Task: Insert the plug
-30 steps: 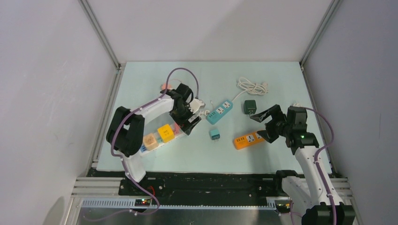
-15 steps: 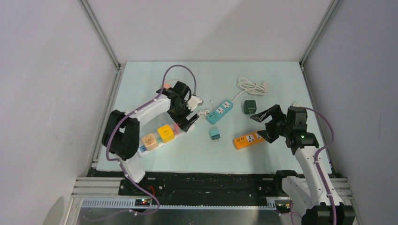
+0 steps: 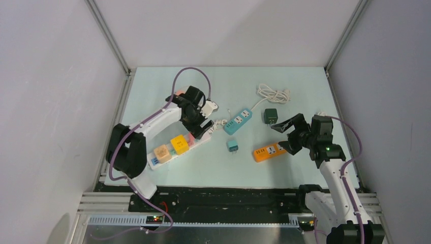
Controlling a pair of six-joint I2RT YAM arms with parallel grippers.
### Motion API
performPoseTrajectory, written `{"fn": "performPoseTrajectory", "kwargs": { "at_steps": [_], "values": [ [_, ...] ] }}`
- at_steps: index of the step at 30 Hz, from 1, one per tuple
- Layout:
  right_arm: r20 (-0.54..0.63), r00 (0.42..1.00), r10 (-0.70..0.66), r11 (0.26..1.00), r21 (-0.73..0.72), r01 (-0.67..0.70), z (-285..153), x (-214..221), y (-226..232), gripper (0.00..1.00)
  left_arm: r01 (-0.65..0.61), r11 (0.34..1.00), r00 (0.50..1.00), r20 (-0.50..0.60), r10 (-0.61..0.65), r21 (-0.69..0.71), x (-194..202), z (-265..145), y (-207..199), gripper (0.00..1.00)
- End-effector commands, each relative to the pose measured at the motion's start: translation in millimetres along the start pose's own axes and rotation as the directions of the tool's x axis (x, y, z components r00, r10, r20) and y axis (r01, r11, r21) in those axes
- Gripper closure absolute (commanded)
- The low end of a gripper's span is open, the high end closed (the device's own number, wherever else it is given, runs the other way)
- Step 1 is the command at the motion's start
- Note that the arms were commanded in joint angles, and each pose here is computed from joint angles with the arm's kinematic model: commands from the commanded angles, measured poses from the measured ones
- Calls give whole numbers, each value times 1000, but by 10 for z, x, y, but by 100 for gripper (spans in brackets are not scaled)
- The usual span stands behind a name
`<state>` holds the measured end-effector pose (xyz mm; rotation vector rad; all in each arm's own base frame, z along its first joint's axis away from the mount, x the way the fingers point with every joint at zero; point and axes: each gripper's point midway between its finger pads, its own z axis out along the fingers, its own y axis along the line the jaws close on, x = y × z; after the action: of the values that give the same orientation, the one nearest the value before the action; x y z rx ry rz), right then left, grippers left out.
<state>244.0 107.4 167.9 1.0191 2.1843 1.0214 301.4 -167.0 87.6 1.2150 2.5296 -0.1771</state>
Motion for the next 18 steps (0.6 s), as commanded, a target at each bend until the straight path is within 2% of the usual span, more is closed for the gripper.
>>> {"fn": "performPoseTrajectory", "kwargs": {
  "at_steps": [1,5,9,10,11,12,14,18],
  "values": [
    [5,1000,-24,999,-21,25,-16,-10,42,9,8,999,1000,-25,-8,-35,67,-4,37,13],
    [5,1000,-23,1000,-17,23,-15,-11,31,9,14,999,999,-40,-16,-37,88,23,23,24],
    [3,1000,-23,1000,-15,23,-17,-4,26,10,33,999,998,-46,-35,-31,85,57,5,44],
    [4,1000,-24,1000,-14,24,-17,-6,25,10,42,999,998,-45,-43,-26,68,66,-8,56],
    [3,1000,-23,1000,-15,23,-17,-4,25,10,49,999,998,-49,-49,-16,68,90,-19,62],
    [2,1000,-23,1000,-14,23,-16,-1,24,10,55,998,997,-50,-56,-10,64,100,-27,75],
    [2,1000,-21,1000,-12,21,-15,-4,19,10,61,998,997,-55,-61,3,66,130,-52,89],
    [1,1000,-21,1000,-7,21,-13,-1,7,10,66,998,994,-84,-66,4,134,184,-67,97]
  ]
}}
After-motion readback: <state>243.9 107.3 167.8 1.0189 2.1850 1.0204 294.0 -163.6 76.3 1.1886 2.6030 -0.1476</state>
